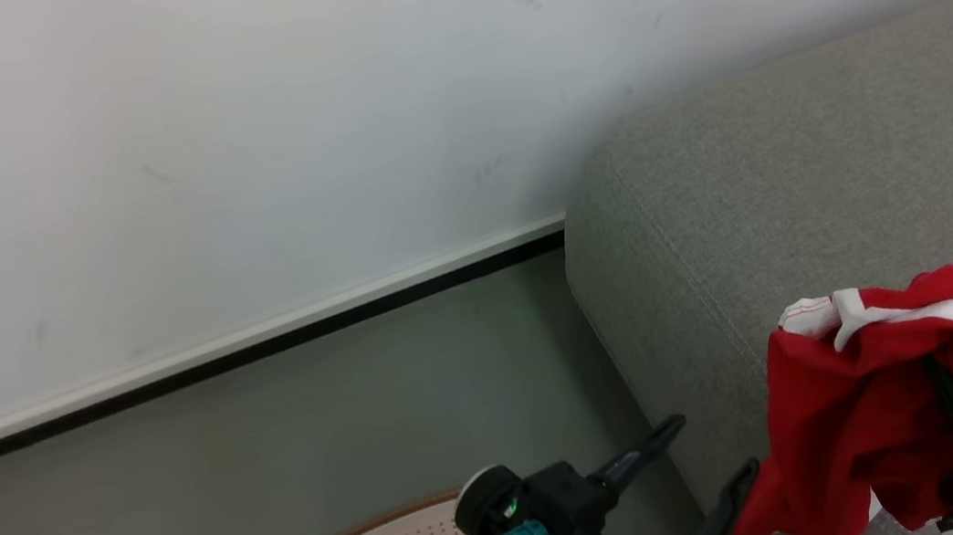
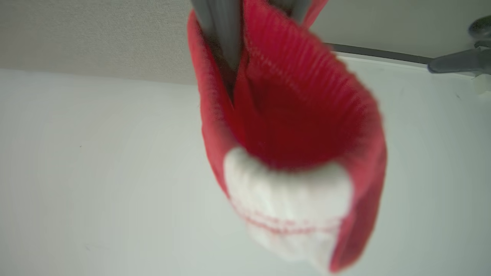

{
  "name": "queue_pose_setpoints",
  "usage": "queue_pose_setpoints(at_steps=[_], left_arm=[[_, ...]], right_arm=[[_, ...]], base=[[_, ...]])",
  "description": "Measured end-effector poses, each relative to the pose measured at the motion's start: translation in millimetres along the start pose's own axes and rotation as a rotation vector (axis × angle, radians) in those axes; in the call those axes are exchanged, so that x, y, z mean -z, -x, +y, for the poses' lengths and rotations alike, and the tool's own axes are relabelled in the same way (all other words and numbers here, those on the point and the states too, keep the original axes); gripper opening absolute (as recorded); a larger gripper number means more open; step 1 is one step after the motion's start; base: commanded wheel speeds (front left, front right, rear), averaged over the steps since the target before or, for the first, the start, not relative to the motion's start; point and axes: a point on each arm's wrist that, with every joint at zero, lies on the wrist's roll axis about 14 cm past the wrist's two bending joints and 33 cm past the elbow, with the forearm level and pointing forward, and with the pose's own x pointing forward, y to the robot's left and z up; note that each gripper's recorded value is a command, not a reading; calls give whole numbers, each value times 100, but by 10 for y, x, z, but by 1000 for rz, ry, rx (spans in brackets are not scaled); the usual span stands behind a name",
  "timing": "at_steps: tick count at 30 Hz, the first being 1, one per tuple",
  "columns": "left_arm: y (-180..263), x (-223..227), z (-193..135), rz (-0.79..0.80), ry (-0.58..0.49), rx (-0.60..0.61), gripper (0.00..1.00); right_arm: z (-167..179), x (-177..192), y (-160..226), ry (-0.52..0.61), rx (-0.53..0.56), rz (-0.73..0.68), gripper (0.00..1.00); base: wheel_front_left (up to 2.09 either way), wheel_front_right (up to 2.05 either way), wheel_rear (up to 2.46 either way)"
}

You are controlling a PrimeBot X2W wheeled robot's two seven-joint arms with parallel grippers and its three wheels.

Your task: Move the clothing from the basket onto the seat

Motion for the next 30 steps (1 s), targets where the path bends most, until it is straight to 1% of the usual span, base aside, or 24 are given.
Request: queue_pose_setpoints(at_steps=[3,7,11,15,17,20,22,26,30], left_arm=[[-88,-22,154,-6,2,-2,100],[-185,-15,447,-11,-5,-5,100],[-250,53,823,-14,-7,-35,100],[-254,230,1174,1,13,-75,100],[-245,321,1315,6,28,-90,100],[-211,453,1502,14,46,-120,100],[-156,531,1632,17,66,-159,100],[13,716,1855,39,103,-244,100],[224,931,1980,83,139,-319,100]], right_arm=[[-77,55,-131,3,37,8,0],[-240,100,-499,43,74,2,0],[-367,139,-1023,87,84,-22,0],[-498,208,-1595,141,82,-40,0],[-619,247,-1870,176,88,-39,0],[-828,318,-2243,253,94,1,0],[-951,303,-2486,285,110,2,0],[-1181,172,-2917,299,162,-41,0],[-1338,125,-3166,317,203,-59,0]], base=[[0,0,0],[0,0,0],[0,0,0],[0,0,0],[0,0,0],[0,0,0],[0,0,0],[0,0,0],[0,0,0]])
